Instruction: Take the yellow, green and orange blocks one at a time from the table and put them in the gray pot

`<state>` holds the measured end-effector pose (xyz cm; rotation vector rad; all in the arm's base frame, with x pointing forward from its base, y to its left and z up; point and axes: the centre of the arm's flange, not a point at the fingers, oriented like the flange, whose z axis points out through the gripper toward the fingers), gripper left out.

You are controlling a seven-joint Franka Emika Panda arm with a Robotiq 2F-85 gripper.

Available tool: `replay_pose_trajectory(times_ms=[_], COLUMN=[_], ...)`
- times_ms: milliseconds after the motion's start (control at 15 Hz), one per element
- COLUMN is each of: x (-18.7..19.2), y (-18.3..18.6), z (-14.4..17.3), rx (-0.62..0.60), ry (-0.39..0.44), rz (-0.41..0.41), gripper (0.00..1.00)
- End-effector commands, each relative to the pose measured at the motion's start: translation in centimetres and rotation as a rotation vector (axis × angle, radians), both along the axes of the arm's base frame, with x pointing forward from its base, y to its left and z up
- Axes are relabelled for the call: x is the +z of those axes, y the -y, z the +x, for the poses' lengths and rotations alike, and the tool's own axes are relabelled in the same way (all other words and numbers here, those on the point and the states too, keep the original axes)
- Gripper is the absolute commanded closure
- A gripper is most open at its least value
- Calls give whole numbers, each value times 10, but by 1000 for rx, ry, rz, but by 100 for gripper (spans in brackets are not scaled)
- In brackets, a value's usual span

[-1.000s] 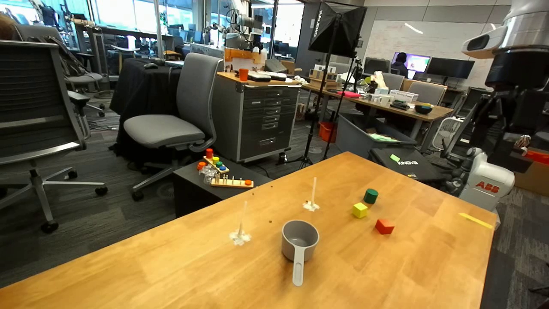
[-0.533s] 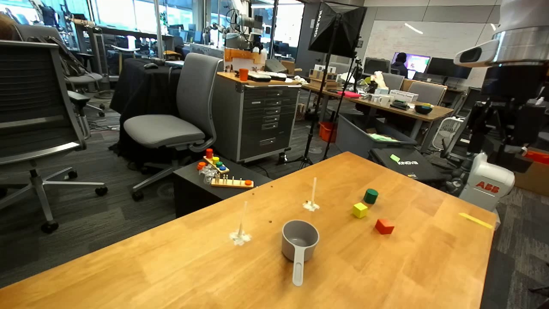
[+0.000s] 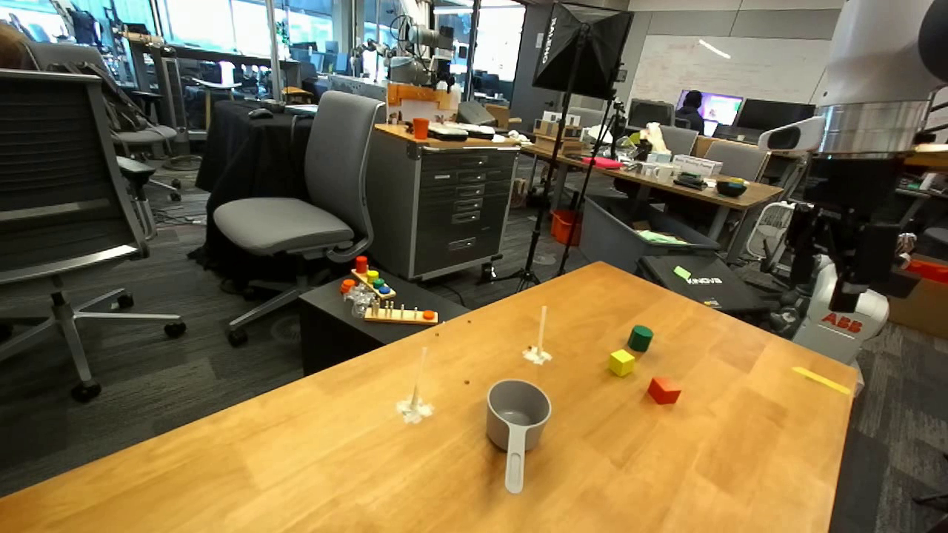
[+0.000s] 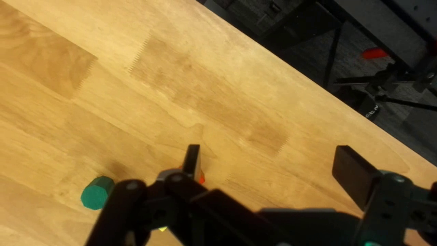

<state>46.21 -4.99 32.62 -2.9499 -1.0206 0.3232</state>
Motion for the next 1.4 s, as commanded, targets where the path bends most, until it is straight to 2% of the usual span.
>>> replay_pose_trajectory(times_ms=[0, 667, 933, 1333], x=[-16, -67, -74, -82], y=[4, -30, -41, -39], z=[14, 38, 57, 86], rx=[11, -115, -158, -149], ry=[6, 20, 17, 18], rz=[-28, -47, -51, -80], gripper=[0, 0, 0, 0])
